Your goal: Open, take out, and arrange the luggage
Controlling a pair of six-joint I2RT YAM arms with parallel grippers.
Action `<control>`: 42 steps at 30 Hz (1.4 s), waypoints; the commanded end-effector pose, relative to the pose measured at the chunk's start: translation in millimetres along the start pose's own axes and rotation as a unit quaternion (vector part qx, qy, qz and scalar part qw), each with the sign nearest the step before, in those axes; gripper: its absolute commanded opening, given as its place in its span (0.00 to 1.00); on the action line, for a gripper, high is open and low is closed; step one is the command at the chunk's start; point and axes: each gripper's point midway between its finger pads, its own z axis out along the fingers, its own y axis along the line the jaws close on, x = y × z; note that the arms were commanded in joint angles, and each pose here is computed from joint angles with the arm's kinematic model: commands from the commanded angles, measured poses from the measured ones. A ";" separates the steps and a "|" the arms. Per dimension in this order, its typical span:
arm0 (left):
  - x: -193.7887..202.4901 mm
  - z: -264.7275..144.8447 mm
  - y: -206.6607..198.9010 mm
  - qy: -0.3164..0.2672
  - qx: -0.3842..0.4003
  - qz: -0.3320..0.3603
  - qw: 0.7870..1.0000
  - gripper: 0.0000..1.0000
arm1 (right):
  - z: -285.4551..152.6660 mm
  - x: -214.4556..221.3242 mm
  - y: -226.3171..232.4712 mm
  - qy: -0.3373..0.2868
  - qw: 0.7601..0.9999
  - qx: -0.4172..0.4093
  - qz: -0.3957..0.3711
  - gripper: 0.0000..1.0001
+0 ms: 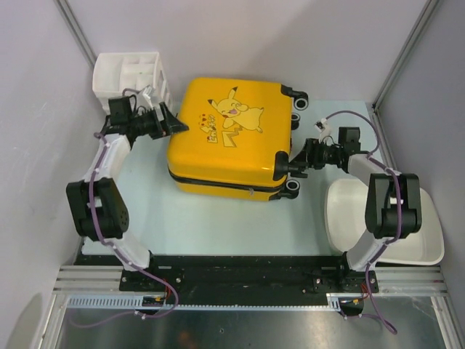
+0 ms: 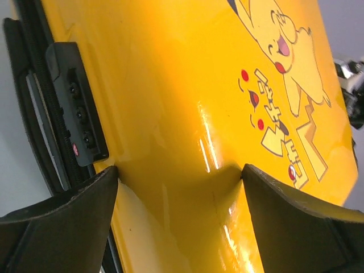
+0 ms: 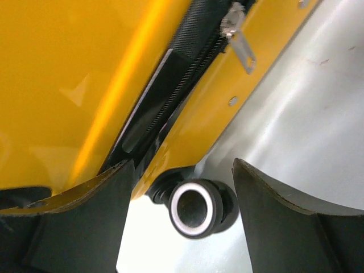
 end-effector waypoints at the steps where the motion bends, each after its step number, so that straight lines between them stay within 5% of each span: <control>1: 29.1 69.5 -60.7 0.081 0.110 0.027 0.990 0.88 | -30.5 12.3 57.6 0.026 0.994 -0.083 -0.060 0.77; 6: 5.1 127.0 -71.3 0.086 0.139 0.058 0.985 0.74 | -43.6 15.6 48.2 0.027 0.992 -0.057 -0.107 0.77; 9: -38.2 129.9 -79.1 0.037 0.117 0.100 0.987 0.76 | -36.0 17.9 59.9 0.033 0.989 -0.061 -0.133 0.77; 18: -102.0 20.6 -105.3 -0.081 0.037 0.197 0.976 0.93 | 3.3 13.6 109.0 0.019 0.976 -0.074 -0.204 0.77; 27: 10.6 -45.4 -122.1 -0.021 0.057 0.301 0.952 1.00 | 43.7 -1.7 160.5 -0.033 0.968 -0.088 -0.233 0.77; 32: 66.6 -49.3 -141.7 0.015 0.082 0.375 0.923 1.00 | 15.4 -4.2 154.4 -0.031 0.973 -0.039 -0.224 0.77; 38: 109.2 -43.9 -167.3 0.038 0.126 0.501 0.855 1.00 | -47.6 -10.6 110.9 -0.072 0.970 0.017 -0.230 0.75; 42: 134.5 -34.4 -181.1 0.054 0.155 0.591 0.790 0.99 | -59.4 -12.5 84.4 -0.107 0.960 0.021 -0.259 0.74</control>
